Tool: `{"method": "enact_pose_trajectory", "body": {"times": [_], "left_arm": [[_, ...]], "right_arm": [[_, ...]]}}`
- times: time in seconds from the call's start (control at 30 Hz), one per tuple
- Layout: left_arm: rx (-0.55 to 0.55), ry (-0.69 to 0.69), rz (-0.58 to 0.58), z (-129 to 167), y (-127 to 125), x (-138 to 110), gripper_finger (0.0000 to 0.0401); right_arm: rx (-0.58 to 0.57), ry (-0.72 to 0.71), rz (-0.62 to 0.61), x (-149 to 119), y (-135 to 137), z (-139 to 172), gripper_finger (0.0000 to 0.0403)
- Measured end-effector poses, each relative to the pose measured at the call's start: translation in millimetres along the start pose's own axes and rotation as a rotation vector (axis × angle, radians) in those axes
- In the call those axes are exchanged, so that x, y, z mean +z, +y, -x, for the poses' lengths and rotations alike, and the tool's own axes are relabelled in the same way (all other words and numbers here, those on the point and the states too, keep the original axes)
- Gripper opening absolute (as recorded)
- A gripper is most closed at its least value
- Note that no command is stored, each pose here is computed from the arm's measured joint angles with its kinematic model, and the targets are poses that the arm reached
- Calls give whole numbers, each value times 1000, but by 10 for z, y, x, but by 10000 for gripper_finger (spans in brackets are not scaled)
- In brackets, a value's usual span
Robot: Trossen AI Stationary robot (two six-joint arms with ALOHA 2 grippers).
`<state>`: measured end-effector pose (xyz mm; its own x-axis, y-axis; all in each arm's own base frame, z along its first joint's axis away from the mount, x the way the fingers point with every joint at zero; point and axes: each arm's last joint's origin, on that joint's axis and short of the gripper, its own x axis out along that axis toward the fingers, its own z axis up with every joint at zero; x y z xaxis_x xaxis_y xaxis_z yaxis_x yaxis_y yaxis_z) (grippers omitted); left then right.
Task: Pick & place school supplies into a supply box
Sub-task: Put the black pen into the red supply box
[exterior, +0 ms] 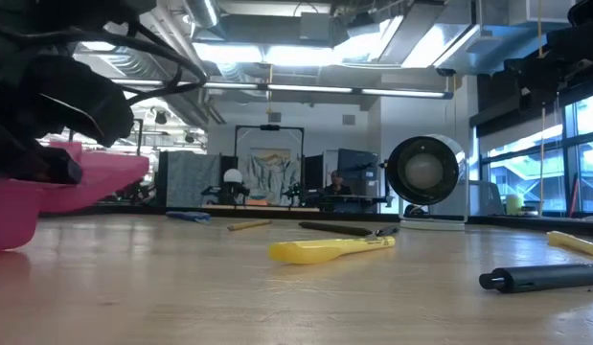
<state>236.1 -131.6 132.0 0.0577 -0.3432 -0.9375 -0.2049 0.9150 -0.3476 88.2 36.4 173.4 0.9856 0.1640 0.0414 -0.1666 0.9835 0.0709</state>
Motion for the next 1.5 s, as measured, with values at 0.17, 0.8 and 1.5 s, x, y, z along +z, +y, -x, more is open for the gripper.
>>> {"method": "enact_pose_trajectory", "body": {"times": [0.17,0.8,1.5], "left_arm": [[6,2,-5,-19,6,2,22],[3,-24,-6,-2,-34,42,86],[26,3,54,9,-184,-41,78]], "right_arm": [[1,0,10,0,0,0,242],[1,0,10,0,0,0,242],[1,0,-17,0,0,0,242]]}}
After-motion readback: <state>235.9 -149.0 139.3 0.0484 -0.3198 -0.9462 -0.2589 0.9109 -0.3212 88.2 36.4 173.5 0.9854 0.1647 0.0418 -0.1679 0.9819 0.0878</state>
